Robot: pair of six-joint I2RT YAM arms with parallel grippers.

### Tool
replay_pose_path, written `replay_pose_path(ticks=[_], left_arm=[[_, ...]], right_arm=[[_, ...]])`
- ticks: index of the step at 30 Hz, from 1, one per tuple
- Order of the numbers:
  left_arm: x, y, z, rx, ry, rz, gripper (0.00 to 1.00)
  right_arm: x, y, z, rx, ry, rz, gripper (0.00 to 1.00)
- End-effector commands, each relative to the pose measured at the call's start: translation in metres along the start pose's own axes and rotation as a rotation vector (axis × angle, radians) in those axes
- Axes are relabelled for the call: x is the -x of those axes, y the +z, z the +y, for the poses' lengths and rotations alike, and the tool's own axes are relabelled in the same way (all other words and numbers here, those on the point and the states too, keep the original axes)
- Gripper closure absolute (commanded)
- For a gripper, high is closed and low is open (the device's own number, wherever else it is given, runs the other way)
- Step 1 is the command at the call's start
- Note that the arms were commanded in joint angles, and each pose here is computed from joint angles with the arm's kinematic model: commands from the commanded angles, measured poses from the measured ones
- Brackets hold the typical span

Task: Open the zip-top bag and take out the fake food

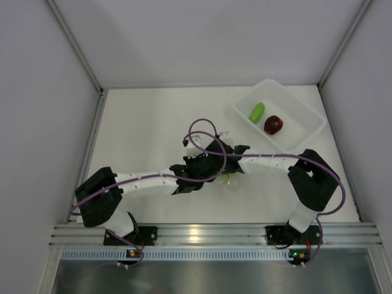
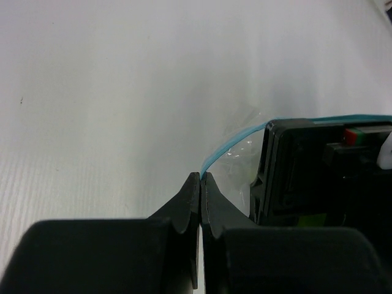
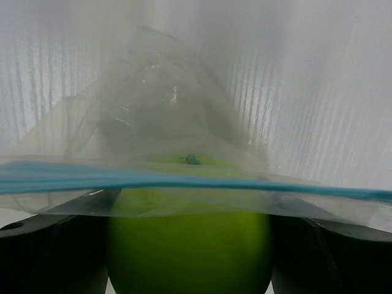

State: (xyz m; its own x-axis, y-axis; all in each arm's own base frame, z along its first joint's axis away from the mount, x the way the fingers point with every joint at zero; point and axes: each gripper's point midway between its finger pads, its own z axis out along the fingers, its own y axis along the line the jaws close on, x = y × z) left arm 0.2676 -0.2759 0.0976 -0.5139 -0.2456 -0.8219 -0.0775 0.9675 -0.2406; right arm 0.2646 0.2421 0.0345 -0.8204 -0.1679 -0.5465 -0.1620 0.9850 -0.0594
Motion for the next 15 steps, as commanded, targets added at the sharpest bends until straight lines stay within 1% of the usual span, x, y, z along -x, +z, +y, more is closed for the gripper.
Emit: replay_pose_path(ticks=[1,2,7,10,15], left_arm=[[-0.001,-0.004,-0.014,-0.057,0.041,0.059,1.0],[-0.003,-0.007,-0.019,-0.083,0.038,0.081,1.0],[-0.002,-0.02,-0.027,-0.161,0.021,0.116,1.0],[-0.001,-0.03,-0.033,-0.204,0.034,0.128,1.0],[0.007,-0.047,-0.04,-0.258,0.031,0.104,1.0]], right_arm=[[0.042,-0.031,0.008,0.064,0.038,-0.112,0.52],[0.045,-0.034,0.009,0.065,0.034,-0.12,0.53],[0.071,-0.048,0.015,0.088,0.05,-0.17,0.54],[0.084,-0.056,0.026,0.13,0.072,-0.189,0.57],[0.096,-0.057,0.038,0.146,0.088,-0.188,0.63]])
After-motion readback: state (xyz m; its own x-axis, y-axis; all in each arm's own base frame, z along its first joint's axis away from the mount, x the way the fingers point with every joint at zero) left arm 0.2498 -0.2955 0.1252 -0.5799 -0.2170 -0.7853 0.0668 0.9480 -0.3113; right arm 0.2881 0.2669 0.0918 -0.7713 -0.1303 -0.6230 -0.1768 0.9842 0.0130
